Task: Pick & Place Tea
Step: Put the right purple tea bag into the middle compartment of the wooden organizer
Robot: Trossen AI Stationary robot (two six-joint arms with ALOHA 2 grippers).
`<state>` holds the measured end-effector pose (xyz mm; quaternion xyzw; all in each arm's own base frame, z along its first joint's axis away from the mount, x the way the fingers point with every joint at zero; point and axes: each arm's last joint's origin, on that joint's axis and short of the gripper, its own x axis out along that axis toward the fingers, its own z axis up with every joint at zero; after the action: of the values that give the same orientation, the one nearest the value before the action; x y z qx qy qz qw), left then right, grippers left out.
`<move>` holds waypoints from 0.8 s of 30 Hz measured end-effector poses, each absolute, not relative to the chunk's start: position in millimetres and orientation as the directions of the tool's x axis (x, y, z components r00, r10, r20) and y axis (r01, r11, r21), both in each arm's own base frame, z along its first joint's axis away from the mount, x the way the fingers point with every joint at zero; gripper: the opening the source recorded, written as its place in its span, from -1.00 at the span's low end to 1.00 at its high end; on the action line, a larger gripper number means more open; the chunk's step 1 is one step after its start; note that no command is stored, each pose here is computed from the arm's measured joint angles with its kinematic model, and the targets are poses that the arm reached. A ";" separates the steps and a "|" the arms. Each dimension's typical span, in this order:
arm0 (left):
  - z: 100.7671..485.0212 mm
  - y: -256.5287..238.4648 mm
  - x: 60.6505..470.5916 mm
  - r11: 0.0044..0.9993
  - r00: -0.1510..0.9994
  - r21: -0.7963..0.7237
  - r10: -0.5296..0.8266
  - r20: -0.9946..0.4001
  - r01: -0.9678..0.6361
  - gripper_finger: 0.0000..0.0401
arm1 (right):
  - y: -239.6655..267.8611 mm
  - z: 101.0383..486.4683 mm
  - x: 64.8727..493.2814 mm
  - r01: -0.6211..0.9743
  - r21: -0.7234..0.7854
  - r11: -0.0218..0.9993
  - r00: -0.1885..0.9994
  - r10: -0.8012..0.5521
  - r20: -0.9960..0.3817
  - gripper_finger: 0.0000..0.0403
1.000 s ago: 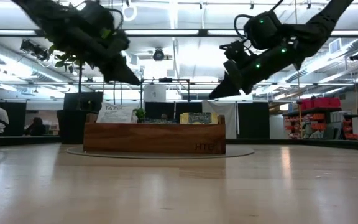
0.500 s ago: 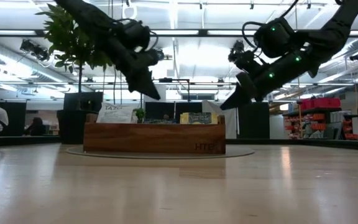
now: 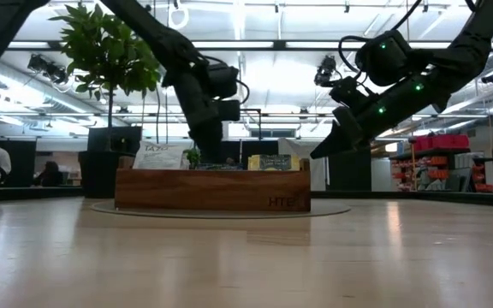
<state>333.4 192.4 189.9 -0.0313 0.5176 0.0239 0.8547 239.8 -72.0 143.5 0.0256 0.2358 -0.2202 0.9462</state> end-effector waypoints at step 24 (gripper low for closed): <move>160.6 163.9 360.8 0.998 0.411 -0.026 -0.050 -0.910 0.063 0.45 | -71.8 142.1 239.2 0.432 -0.044 0.901 0.786 -0.400 -0.471 -1.00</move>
<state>360.8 163.9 160.6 0.0059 0.5416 -0.0335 0.8399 239.2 -71.8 142.1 0.0332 0.2416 -0.2203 0.9445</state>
